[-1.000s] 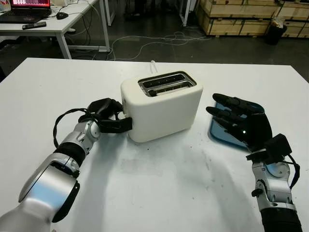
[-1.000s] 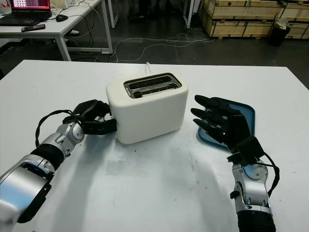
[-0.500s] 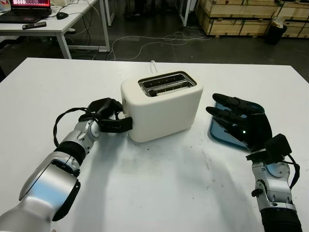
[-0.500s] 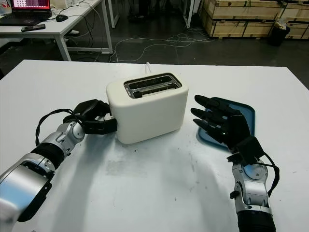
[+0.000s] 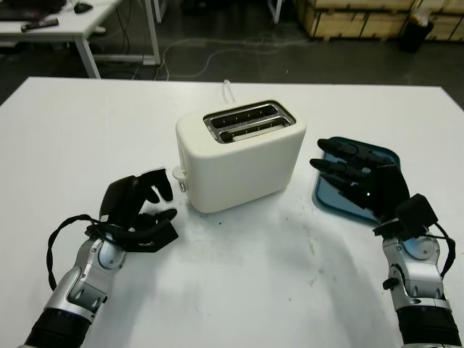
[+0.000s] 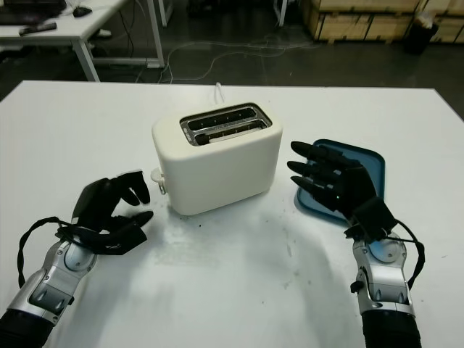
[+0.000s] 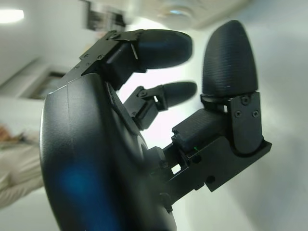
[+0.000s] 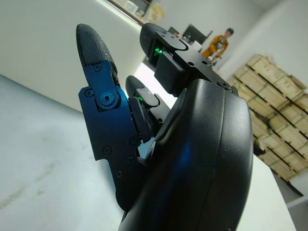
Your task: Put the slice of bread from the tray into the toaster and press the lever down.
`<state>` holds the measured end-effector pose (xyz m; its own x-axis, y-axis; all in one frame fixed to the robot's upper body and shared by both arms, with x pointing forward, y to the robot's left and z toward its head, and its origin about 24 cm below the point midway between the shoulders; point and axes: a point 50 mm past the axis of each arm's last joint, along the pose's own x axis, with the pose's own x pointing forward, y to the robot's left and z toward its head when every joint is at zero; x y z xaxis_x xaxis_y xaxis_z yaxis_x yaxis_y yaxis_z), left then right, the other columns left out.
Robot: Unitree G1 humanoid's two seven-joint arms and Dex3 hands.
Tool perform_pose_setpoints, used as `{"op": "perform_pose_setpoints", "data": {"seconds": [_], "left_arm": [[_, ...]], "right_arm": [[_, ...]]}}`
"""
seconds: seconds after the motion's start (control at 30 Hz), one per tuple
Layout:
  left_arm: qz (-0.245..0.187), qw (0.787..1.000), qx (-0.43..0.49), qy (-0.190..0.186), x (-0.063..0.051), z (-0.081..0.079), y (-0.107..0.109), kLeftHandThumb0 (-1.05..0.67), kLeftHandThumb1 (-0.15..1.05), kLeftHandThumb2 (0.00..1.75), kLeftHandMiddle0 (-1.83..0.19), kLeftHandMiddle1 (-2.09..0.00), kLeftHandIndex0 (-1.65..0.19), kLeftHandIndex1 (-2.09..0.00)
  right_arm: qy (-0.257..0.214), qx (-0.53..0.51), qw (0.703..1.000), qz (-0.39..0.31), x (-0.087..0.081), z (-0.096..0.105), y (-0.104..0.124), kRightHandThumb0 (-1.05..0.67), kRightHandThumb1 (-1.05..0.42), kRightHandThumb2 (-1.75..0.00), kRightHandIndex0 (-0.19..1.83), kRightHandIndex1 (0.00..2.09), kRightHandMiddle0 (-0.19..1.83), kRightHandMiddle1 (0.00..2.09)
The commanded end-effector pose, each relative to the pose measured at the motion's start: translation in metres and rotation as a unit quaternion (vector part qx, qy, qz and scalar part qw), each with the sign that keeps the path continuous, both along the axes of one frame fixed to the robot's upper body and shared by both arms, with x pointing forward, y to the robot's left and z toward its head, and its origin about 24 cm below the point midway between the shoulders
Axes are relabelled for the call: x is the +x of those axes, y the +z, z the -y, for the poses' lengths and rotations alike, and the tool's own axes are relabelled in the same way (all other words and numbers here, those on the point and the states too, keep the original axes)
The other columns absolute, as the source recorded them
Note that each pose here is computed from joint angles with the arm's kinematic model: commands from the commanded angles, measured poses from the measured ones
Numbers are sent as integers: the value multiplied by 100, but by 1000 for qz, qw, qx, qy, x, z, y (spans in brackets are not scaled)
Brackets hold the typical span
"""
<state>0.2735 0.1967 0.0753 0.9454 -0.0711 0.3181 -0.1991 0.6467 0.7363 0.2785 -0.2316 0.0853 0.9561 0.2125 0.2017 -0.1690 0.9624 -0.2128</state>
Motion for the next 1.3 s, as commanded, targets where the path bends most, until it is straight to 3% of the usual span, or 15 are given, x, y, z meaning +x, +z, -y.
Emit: {"op": "perform_pose_setpoints", "data": {"seconds": [0.0,0.17,0.37,0.63,0.83,1.0,1.27], "left_arm": [[32,999,4,14,3,-4,11,-87,52,140,-31,-175,-2,-175],[38,998,29,49,6,-16,19,-86,51,137,-5,-175,0,-175],[53,995,60,66,10,-24,29,-89,61,120,-5,-175,0,-175],[59,994,89,36,20,-30,57,-103,84,85,-10,-175,0,-175],[48,994,92,-17,30,-29,89,-105,81,77,-26,-175,-1,-175],[25,992,112,-44,42,-24,111,-105,76,72,-36,-175,-13,-175],[-1,982,181,-58,53,-11,131,-105,59,93,-45,-175,-22,-175]], "right_arm": [[-2,-6,1000,4,4,3,5,-66,-88,0,80,4,73,0],[-8,-13,1000,13,8,10,10,-65,-88,0,80,3,72,0],[-12,-31,999,28,13,18,19,-63,-86,0,79,3,72,0],[-52,-150,985,63,23,46,59,-56,-84,0,78,1,71,1],[-51,-239,966,86,29,57,92,-55,-82,0,78,1,72,1],[-34,-298,950,88,39,54,112,-57,-81,0,78,1,74,1],[9,-370,926,81,50,42,129,-60,-81,-1,84,2,78,1]]}}
